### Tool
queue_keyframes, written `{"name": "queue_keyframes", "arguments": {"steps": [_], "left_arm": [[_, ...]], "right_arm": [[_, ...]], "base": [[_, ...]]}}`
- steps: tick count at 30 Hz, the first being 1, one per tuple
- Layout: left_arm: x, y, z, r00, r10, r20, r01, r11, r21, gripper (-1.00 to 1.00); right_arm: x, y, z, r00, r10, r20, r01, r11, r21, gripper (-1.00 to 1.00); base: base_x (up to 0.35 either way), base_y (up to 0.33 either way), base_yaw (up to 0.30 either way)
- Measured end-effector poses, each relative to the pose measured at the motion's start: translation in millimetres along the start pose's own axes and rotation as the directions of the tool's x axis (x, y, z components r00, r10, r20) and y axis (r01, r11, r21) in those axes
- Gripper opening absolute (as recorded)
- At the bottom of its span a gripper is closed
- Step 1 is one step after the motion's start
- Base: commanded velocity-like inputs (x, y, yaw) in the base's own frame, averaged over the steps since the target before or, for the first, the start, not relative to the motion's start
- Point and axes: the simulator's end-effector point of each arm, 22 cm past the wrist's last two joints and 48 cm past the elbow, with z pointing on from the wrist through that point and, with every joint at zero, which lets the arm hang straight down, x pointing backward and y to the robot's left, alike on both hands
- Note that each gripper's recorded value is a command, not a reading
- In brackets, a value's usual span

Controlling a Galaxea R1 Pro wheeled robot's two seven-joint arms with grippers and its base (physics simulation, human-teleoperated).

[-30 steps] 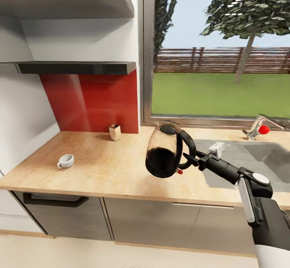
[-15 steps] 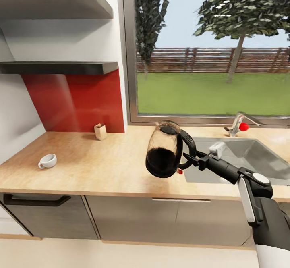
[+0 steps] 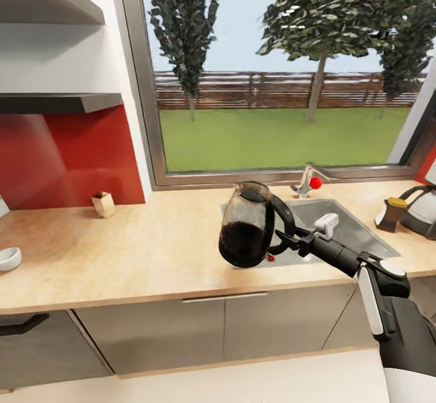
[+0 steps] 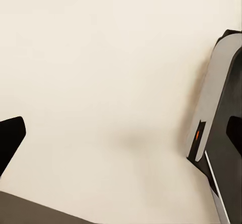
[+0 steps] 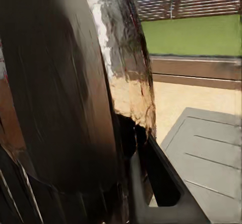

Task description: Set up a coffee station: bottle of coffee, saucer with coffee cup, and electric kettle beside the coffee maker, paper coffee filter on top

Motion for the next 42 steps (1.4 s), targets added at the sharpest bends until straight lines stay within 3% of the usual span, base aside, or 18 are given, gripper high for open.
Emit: {"name": "queue_keyframes", "arguments": {"steps": [16,42], "left_arm": [[0.4,0.5,0.0,1.0,0.001,-0.002,-0.001,1.0,-0.001,1.0],[-0.4,2.6,0.2,1.0,-0.002,0.001,0.002,1.0,-0.004,1.0]], "right_arm": [[0.0,0.6,0.4,1.0,0.001,0.001,-0.001,1.0,-0.001,-1.0],[1.1,3.0,2.4,1.0,0.005,0.0,-0.005,1.0,-0.006,-1.0]], "base": [[0.006,-0.266,-0.265],[0.003,-0.005,-0.265]]}}
